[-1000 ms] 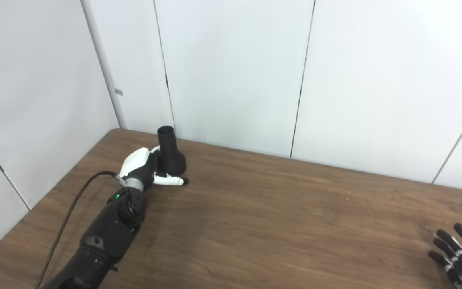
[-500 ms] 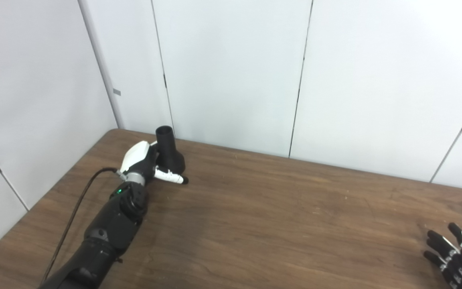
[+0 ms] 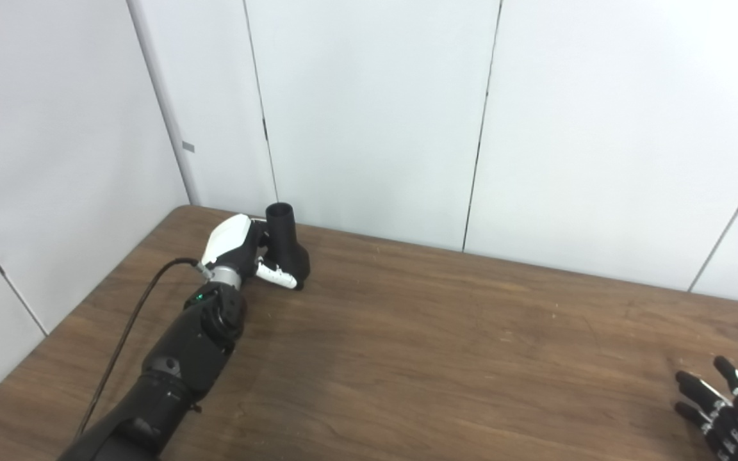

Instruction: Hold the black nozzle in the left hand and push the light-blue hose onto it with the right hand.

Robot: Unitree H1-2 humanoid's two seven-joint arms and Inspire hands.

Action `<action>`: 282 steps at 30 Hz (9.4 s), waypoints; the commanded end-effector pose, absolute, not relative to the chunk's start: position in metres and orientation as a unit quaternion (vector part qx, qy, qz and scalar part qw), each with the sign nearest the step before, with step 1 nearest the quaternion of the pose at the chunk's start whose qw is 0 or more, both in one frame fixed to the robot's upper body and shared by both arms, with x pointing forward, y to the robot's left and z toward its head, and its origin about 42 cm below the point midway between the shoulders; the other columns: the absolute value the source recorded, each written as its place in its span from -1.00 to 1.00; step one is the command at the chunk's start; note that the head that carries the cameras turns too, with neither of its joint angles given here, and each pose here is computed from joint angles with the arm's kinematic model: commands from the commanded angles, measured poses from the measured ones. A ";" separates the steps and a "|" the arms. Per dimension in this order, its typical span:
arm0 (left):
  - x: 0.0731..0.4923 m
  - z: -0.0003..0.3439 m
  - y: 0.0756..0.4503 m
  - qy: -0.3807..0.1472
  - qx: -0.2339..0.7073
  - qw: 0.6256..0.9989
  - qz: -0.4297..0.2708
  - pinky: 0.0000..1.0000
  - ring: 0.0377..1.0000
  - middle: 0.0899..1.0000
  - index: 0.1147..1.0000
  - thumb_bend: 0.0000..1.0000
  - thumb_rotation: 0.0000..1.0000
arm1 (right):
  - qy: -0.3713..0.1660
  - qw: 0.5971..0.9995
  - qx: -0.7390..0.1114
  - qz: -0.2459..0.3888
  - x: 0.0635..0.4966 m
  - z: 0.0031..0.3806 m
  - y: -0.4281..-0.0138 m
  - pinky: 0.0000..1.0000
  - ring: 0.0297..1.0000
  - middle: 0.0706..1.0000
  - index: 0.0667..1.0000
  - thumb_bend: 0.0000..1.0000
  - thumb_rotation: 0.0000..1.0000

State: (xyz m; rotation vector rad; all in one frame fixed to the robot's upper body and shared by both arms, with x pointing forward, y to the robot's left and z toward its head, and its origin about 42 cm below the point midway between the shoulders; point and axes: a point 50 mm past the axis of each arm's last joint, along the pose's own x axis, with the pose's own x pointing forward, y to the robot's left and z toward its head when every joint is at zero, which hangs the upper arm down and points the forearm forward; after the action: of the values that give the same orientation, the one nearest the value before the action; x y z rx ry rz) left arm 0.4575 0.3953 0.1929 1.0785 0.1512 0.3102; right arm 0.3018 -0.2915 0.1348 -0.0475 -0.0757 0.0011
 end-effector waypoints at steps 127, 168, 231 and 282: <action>0.286 0.130 0.175 -0.083 0.460 0.835 -0.289 1.00 0.28 -0.14 -0.15 0.05 -1.00 | 0.173 0.759 -0.625 -0.057 0.493 0.297 -0.394 0.47 0.67 0.67 0.68 0.84 -0.71; 0.284 0.132 0.172 -0.078 0.465 0.834 -0.287 1.00 0.26 -0.17 -0.14 0.05 -1.00 | 0.135 0.734 -0.663 -0.058 0.492 0.299 -0.394 0.17 0.23 0.34 0.36 0.69 -1.00; 0.281 0.139 0.128 -0.076 0.467 0.838 -0.271 0.92 0.33 -0.07 -0.18 0.04 -1.00 | -0.159 0.809 -0.560 0.079 0.365 0.358 -0.263 -0.38 -0.19 -0.09 -0.10 0.00 -1.00; 0.284 0.147 0.111 -0.062 0.472 0.838 -0.267 0.87 0.42 -0.07 -0.18 0.04 -1.00 | -0.210 0.809 -0.494 0.241 0.308 0.348 -0.193 -0.37 -0.18 -0.09 -0.11 0.00 -1.00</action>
State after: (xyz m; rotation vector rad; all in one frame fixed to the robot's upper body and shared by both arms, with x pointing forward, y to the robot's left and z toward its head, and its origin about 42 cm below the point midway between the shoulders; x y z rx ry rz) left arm 0.2907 0.1123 0.1633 0.9629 -0.2173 -0.4870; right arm 0.3115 -0.1926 0.3259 -1.0348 -0.3656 0.5548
